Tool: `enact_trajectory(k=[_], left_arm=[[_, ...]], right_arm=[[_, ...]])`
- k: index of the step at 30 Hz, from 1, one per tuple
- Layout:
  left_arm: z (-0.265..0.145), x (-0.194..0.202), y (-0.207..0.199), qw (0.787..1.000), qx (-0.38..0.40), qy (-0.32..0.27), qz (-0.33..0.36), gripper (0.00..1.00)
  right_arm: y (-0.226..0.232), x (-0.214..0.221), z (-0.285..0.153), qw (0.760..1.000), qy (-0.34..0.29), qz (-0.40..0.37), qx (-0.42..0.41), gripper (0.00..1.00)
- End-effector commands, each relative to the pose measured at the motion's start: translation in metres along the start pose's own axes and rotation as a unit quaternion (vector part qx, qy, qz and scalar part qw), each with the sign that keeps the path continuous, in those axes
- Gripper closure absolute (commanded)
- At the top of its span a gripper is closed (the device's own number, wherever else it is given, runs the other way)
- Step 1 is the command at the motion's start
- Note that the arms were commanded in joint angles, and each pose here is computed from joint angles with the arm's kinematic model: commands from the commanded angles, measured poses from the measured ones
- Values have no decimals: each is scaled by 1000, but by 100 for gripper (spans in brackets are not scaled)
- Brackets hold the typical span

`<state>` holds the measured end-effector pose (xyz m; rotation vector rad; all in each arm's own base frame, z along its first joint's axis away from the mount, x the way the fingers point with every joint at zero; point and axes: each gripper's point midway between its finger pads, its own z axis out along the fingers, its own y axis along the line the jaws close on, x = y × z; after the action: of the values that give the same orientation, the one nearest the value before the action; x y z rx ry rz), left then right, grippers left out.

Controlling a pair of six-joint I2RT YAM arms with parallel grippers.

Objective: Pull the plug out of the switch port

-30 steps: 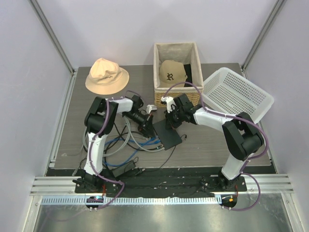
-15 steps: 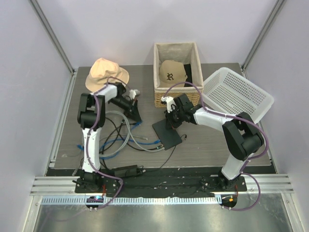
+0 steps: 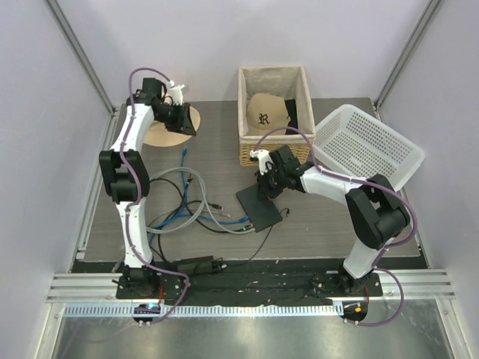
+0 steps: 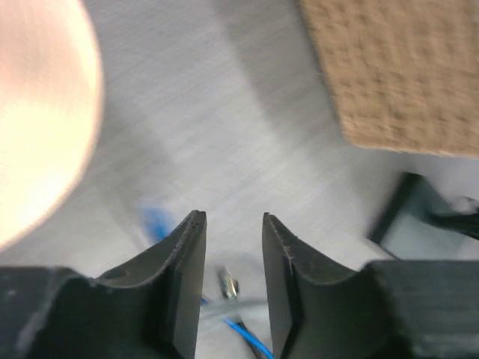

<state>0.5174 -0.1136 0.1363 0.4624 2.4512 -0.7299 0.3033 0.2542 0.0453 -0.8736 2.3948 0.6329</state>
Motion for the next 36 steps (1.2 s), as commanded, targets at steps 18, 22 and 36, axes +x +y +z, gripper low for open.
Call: enact_trajectory(k=[18, 22, 36], left_arm=[[76, 204, -171, 956, 197, 202, -82, 100], [105, 204, -171, 954, 197, 196, -109, 100], [125, 119, -175, 929, 256, 125, -237, 99]], right_arm=[[-36, -143, -149, 983, -167, 10, 82, 99], [-38, -135, -155, 981, -170, 16, 93, 99], [-51, -117, -144, 983, -148, 18, 105, 99]])
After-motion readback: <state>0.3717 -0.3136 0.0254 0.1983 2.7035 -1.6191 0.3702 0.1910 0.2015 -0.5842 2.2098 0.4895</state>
